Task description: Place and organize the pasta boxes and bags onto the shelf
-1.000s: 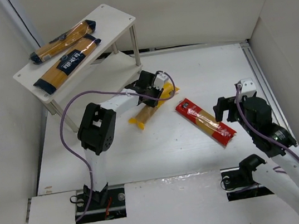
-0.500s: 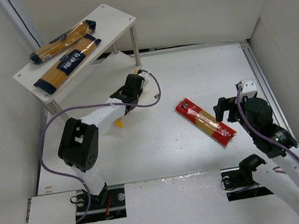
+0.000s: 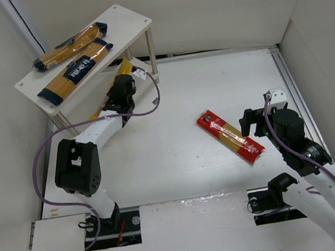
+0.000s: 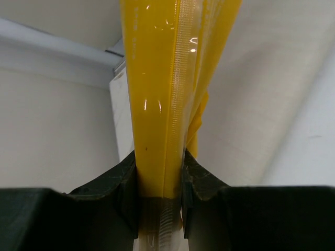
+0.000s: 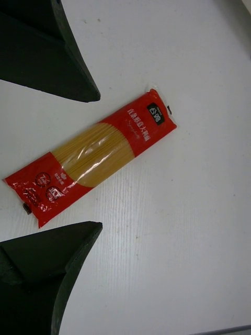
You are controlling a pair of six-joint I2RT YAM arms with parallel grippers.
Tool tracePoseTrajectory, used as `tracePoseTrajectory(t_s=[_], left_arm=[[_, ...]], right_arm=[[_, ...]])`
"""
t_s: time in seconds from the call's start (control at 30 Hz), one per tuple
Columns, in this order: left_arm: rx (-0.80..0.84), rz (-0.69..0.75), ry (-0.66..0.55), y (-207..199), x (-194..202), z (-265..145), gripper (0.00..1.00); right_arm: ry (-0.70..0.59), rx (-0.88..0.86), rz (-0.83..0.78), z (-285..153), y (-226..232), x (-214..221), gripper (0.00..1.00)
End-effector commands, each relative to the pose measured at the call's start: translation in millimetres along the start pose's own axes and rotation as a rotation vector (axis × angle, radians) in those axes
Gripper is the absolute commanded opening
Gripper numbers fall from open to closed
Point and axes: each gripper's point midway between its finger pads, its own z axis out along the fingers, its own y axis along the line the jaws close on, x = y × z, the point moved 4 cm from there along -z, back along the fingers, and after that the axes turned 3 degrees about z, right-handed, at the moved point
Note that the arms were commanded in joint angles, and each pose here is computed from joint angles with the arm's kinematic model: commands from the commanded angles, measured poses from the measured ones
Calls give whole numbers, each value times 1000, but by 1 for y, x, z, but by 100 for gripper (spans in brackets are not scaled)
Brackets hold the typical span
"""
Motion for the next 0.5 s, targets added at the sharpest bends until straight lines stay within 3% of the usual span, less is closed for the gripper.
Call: tracePoseTrajectory(t_s=[0.0, 0.2, 0.47], left_arm=[[-292, -53, -94, 80, -23, 9, 0], [-352, -35, -112, 92, -7, 36, 0], [-357, 67, -96, 78, 12, 54, 3]], right_arm=[[-33, 19, 2, 0, -3, -7, 100], [-20, 43, 6, 4, -5, -5, 100], [2, 67, -1, 11, -6, -2, 100]])
